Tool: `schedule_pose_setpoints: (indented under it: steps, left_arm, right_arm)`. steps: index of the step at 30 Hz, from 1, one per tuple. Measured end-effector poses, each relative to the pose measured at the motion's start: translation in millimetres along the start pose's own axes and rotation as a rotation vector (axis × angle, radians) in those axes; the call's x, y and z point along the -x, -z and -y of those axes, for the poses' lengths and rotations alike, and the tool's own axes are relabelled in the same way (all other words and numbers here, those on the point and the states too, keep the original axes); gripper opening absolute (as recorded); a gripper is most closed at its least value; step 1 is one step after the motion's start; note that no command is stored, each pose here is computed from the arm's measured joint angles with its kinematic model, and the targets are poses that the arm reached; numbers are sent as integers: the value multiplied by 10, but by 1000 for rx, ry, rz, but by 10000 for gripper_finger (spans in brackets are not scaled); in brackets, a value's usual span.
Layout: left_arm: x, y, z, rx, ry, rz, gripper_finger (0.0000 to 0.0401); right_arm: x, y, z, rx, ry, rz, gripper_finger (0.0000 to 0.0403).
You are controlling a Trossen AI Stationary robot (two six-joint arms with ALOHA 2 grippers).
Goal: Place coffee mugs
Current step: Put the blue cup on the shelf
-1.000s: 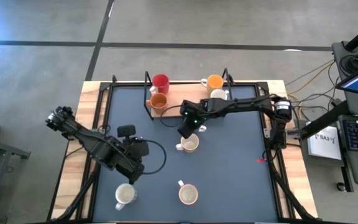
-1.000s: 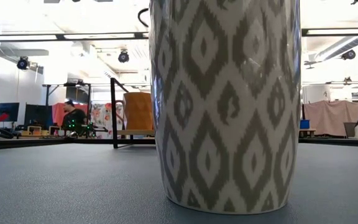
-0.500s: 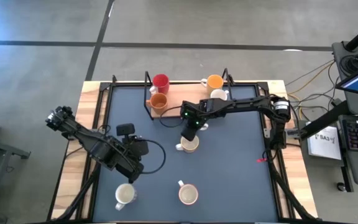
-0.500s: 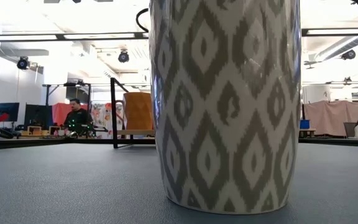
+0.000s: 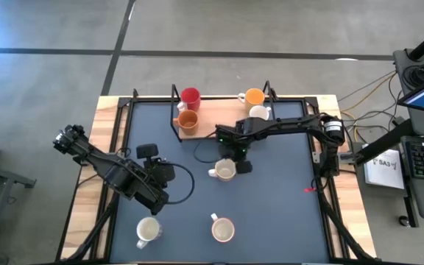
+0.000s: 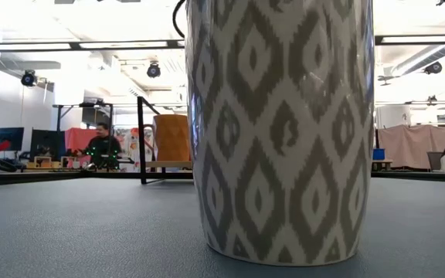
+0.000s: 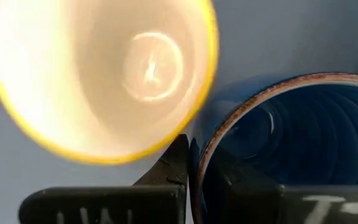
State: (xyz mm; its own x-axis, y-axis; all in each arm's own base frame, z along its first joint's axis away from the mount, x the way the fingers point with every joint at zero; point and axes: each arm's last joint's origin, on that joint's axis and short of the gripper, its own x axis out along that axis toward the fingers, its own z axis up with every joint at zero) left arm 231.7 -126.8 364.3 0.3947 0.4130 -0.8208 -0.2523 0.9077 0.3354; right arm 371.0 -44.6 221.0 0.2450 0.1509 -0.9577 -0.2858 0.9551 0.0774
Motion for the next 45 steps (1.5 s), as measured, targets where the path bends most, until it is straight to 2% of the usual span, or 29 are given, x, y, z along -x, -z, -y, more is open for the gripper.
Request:
schedule_pose_setpoints:
  steps: [8,11,20,24,30,45]
  left_arm:
    - [0,0,0,21,-1,1,114]
    - [0,-1,0,27,-1,1,114]
    - [0,-5,-5,27,-18,16,114]
    - [0,-5,-6,24,-19,17,114]
    - [0,-5,-5,23,-19,17,113]
    - [0,-5,-6,15,-20,17,114]
  right_arm:
    - [-16,-15,-85,284,-14,-15,13]
    - [-22,-27,-110,315,-11,-16,19]
    - [16,-59,-115,174,-4,-6,93]
    - [127,-147,-106,86,8,39,112]
    - [236,-229,-97,-25,19,85,109]
    - [139,-143,-113,-56,-10,34,84]
